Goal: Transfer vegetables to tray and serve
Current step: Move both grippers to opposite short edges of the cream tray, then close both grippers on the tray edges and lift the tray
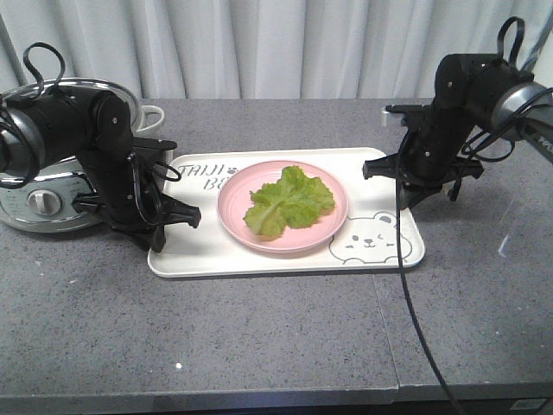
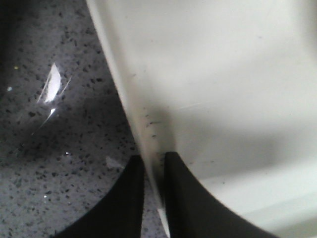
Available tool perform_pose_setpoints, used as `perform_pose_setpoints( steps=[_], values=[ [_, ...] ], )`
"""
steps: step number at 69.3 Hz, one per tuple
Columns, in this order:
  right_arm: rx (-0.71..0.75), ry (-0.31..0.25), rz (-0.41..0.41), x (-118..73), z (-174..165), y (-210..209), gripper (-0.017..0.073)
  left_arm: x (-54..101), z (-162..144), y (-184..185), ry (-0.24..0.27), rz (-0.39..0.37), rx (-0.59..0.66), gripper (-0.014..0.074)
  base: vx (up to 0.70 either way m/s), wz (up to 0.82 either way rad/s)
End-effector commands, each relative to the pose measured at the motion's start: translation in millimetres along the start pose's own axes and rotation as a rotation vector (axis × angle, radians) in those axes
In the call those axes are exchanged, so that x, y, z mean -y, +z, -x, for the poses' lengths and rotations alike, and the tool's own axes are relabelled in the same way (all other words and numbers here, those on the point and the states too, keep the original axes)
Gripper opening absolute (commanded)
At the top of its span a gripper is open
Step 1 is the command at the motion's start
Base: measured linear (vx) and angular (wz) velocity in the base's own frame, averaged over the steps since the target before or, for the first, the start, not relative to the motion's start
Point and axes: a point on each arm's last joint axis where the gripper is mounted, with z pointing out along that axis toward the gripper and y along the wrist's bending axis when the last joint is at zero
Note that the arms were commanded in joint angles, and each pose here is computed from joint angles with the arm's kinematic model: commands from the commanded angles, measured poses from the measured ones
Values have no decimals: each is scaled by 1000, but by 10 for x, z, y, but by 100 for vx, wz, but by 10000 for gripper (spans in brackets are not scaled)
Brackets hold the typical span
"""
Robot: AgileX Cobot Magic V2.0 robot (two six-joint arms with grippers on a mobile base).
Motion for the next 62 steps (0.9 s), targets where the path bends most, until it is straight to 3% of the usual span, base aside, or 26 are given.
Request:
perform_pose_setpoints(
  steps=[1, 9, 62],
  values=[
    [95, -15, 39, -74, -41, -589, -6, 128, 30, -463, 25, -96, 166, -7, 0, 0],
    [121, -18, 40, -82, -61, -711, -6, 166, 11, -539, 36, -127, 181, -7, 0, 0],
    [292, -34, 47, -135, -270, -1506, -6, 223, -180, -1254, 59, -156, 381, -7, 0, 0]
  ],
)
